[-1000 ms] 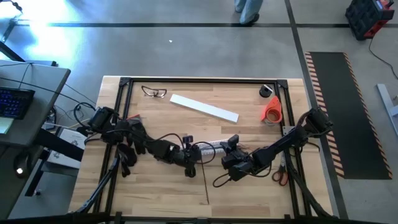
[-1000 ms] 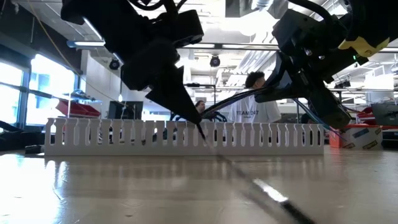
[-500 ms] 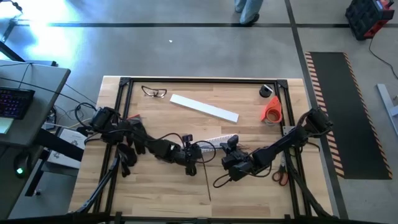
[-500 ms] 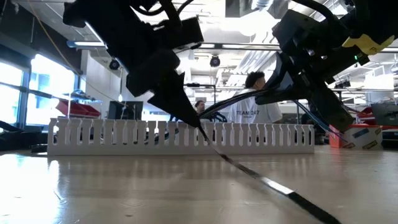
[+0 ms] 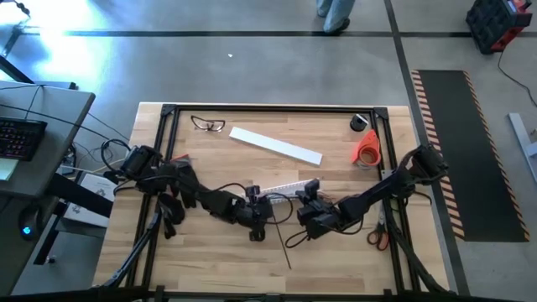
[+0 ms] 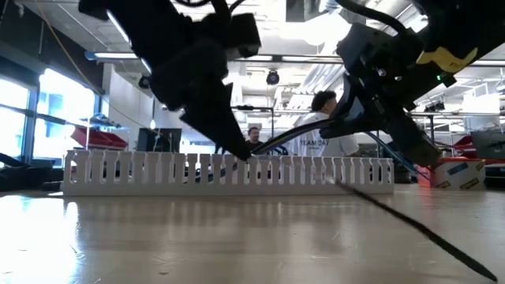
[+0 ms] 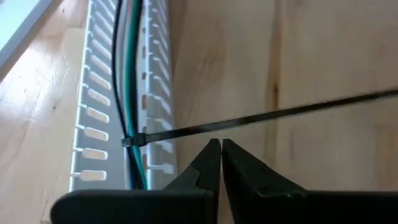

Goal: Ziptie cables
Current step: Put the ziptied cables into the the white cable duct

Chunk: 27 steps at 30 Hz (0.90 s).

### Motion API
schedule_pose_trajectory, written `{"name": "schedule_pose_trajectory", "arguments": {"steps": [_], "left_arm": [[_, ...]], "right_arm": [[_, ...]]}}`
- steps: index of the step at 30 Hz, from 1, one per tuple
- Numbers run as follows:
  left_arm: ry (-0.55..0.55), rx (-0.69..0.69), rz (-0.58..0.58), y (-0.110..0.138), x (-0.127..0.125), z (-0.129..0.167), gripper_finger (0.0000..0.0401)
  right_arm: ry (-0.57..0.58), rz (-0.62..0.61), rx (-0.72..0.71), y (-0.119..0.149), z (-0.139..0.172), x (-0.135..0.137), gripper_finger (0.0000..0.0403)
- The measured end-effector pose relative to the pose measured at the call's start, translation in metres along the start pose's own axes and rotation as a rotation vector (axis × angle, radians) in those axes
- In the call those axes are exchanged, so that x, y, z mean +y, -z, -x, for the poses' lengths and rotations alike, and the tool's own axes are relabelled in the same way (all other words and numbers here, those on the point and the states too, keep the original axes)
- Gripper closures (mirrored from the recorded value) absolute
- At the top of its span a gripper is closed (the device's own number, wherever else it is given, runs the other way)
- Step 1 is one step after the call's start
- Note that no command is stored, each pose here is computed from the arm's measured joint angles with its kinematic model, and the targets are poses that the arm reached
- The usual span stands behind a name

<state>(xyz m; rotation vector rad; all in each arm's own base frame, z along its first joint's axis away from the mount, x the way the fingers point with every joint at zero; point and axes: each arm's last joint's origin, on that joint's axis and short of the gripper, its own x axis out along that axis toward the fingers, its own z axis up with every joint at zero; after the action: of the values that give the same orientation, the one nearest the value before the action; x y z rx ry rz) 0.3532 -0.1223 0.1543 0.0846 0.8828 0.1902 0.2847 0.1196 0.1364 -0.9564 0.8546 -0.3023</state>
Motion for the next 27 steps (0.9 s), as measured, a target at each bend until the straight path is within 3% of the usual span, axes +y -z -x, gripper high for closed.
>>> {"name": "schedule_pose_trajectory", "arguments": {"steps": [5,15,27], "left_arm": [[-0.045,-0.014,-0.024,-0.014,-0.003,0.010,0.0401],[-0.196,0.000,0.029,-0.013,0.013,0.006,0.0401],[-0.180,0.049,0.072,0.010,0.024,-0.009,0.0401]], "right_arm": [[-0.030,-0.010,0.011,0.002,-0.007,-0.004,0.0403],[-0.111,-0.036,0.019,0.006,-0.019,-0.011,0.0403],[-0.114,-0.042,0.021,0.006,-0.019,-0.011,0.0403]]}}
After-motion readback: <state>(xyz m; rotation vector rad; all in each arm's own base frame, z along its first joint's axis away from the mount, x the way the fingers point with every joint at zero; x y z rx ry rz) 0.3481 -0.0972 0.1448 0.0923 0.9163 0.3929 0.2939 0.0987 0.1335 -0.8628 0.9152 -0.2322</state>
